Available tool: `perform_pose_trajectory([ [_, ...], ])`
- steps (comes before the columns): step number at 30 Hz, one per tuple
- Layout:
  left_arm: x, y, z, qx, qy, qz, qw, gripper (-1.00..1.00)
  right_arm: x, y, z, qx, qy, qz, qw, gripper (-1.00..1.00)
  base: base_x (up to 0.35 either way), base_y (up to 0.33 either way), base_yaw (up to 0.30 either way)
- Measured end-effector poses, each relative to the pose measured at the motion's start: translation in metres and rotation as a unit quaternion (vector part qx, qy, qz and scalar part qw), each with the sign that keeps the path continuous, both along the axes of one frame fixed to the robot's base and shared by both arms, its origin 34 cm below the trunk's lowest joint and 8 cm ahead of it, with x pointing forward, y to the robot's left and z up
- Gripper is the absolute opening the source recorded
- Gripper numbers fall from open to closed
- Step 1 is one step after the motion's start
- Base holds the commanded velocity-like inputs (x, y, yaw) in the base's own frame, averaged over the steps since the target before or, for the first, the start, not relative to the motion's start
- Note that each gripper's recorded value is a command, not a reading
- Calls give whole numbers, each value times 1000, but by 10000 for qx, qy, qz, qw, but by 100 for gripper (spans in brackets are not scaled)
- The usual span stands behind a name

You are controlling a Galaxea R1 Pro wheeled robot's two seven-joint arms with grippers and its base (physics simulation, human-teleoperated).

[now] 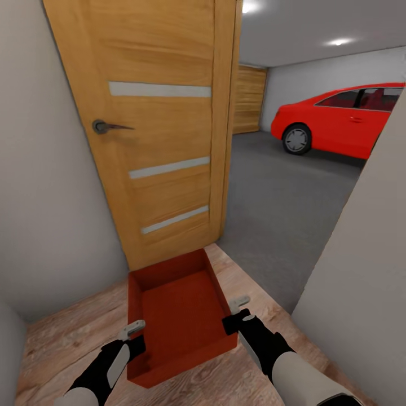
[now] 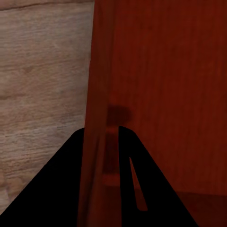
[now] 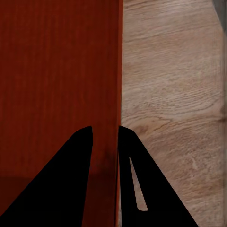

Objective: Move the two storage containers from the living room to the garage. In the garage, place one container on the floor and stack the other container on top of it (either order is fine).

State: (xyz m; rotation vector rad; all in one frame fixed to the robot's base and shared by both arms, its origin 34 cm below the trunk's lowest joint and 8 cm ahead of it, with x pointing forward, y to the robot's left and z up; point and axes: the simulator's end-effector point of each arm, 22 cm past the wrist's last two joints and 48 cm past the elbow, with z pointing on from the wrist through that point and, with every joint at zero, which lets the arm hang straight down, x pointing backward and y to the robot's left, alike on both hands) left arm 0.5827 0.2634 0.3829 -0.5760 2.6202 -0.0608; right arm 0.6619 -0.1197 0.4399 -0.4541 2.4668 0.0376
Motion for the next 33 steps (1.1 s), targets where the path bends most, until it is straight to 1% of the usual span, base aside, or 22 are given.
perform_pose_trajectory([
  [5, 0, -1, 0, 4, 5, 1, 10000, -100, 0, -1, 0, 2, 3, 2, 10000, -100, 325, 0, -9],
  [8, 1, 4, 1, -10, -25, -14, 10000, -100, 0, 4, 2, -4, -21, -3, 10000, -100, 261, 0, -81],
  [10, 2, 7, 2, -6, -39, -22, 10000, -100, 1, 7, 3, -5, -35, -12, 10000, -100, 95, 0, -166],
  [13, 2, 3, 3, -8, -42, -4, 10000, -100, 1, 3, 4, -3, -39, -3, 10000, -100, 33, 0, -197],
  [18, 4, 5, 6, -9, -79, -18, 10000, -100, 2, 6, 7, -6, -74, -8, 10000, -100, 6, 0, -212],
  [22, 5, 4, 7, -11, -95, -14, 10000, -100, 3, 4, 9, -5, -91, -4, 10000, -100, 7, 2, -189],
  [26, 4, -4, 8, 12, -63, 7, 10000, -100, 3, -4, 8, 6, -68, 4, 10000, -100, 173, 137, -44],
  [33, 4, -1, 8, 4, -83, 1, 10000, -100, 3, -1, 9, 1, -85, 3, 10000, -100, 248, 202, -5],
])
